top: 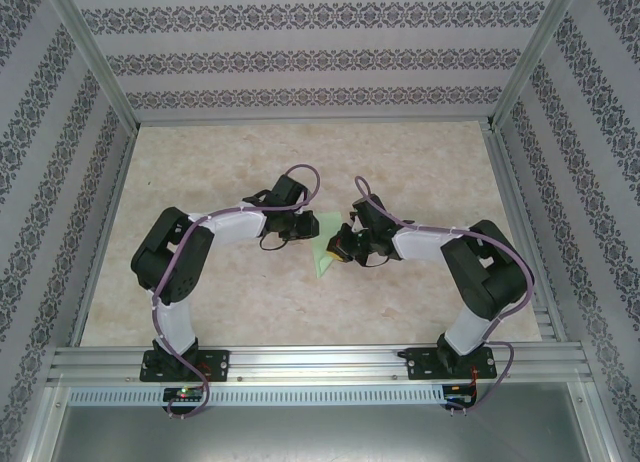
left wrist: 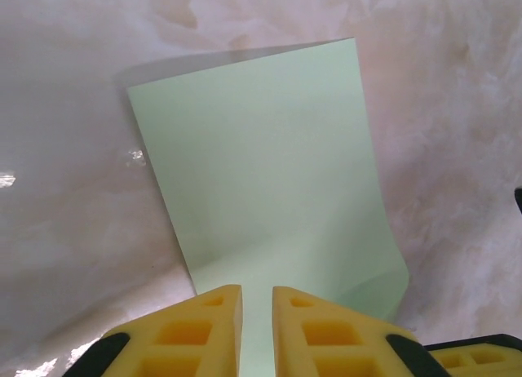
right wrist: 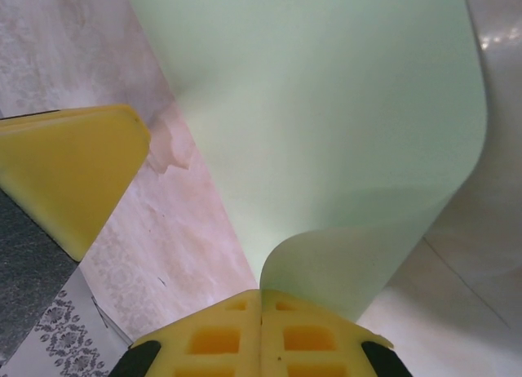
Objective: Fold a paper plane with a square sheet of paper (pick it up from the middle)
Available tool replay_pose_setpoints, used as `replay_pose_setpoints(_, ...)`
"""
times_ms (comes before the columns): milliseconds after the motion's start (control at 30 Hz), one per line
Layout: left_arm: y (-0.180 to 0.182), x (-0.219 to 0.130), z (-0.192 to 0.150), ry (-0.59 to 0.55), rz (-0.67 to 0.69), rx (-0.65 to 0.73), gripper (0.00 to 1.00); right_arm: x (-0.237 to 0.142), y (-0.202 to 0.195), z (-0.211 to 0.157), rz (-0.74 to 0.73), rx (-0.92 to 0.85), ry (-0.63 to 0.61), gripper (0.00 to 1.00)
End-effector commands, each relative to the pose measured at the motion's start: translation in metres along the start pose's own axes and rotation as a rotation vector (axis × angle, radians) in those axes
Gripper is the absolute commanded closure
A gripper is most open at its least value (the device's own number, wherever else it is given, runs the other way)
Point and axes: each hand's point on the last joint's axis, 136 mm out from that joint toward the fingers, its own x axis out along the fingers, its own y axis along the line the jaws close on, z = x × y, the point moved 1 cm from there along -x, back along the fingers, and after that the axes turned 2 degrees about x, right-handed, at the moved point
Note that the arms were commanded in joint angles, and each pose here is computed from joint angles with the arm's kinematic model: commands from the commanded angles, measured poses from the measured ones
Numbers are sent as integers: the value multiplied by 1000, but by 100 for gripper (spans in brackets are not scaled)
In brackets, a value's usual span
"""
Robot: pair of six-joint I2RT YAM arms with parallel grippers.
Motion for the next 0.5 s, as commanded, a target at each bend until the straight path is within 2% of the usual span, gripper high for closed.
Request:
replay_pose_setpoints(0, 10, 8, -3, 30, 30, -5, 84, 4, 10, 5, 13, -53, -24, 100)
replay_pose_setpoints(467, 18, 17, -11, 79, 53, -7, 89, 11, 12, 8, 17, -64, -11, 100)
